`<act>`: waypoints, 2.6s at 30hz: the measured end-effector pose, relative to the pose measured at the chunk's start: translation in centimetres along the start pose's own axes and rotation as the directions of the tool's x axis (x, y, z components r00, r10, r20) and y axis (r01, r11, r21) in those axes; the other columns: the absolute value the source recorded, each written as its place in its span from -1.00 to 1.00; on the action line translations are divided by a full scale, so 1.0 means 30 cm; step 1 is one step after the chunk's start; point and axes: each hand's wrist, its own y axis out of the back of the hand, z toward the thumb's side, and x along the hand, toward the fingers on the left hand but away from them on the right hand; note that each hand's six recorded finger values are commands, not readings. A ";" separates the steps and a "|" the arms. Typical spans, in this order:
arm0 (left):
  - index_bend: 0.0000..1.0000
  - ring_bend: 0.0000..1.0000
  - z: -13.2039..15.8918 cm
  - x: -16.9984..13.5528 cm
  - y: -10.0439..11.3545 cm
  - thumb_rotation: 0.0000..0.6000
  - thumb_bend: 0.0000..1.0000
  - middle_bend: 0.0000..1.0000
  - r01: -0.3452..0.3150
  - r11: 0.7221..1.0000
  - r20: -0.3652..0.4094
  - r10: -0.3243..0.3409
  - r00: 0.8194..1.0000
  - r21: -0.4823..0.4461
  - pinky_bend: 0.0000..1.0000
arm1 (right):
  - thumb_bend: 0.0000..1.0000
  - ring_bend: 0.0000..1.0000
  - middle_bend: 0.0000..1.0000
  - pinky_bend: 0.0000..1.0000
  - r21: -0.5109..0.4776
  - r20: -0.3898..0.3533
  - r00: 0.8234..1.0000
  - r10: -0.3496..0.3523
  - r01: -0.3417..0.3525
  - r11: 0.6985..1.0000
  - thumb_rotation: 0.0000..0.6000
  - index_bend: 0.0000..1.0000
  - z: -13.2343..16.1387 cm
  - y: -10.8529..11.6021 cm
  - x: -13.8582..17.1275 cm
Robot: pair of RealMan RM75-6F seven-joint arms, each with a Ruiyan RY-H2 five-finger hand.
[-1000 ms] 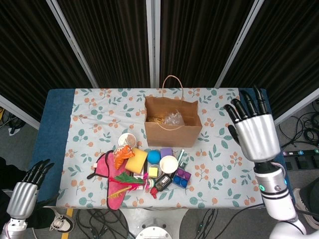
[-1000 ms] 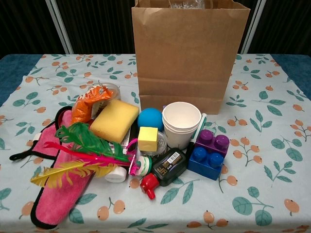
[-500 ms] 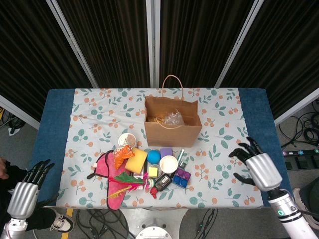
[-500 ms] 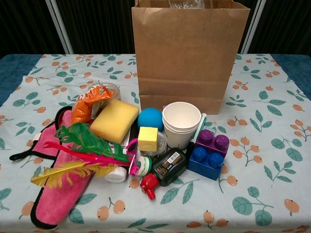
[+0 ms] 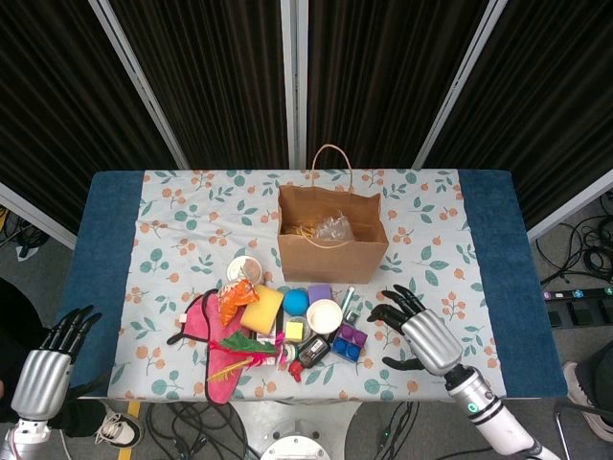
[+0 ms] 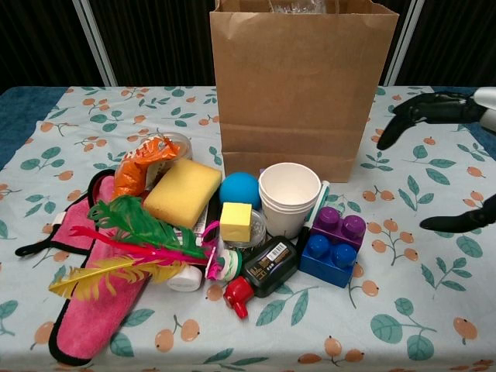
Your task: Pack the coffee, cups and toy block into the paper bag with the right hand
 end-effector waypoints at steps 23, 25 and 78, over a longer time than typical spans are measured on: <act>-0.64 -0.75 -0.027 0.008 0.020 1.00 -0.69 -0.61 -0.021 1.000 -0.023 0.021 1.000 -0.006 -0.52 | -1.00 -0.98 -0.65 -1.00 0.105 0.079 0.996 0.051 -0.059 0.993 1.00 -0.57 0.144 -0.231 -0.305; -0.64 -0.75 -0.030 0.008 0.023 1.00 -0.69 -0.61 -0.023 1.000 -0.026 0.023 0.999 -0.009 -0.52 | -1.00 -0.97 -0.64 -1.00 0.107 0.089 0.994 0.056 -0.066 0.992 1.00 -0.57 0.150 -0.244 -0.322; -0.64 -0.75 -0.012 0.002 0.015 1.00 -0.70 -0.61 -0.021 1.000 -0.008 0.020 1.000 -0.005 -0.53 | -0.64 -0.46 -0.11 -0.69 -0.048 -0.223 0.815 -0.535 0.539 0.841 1.00 -0.26 0.549 0.472 -0.175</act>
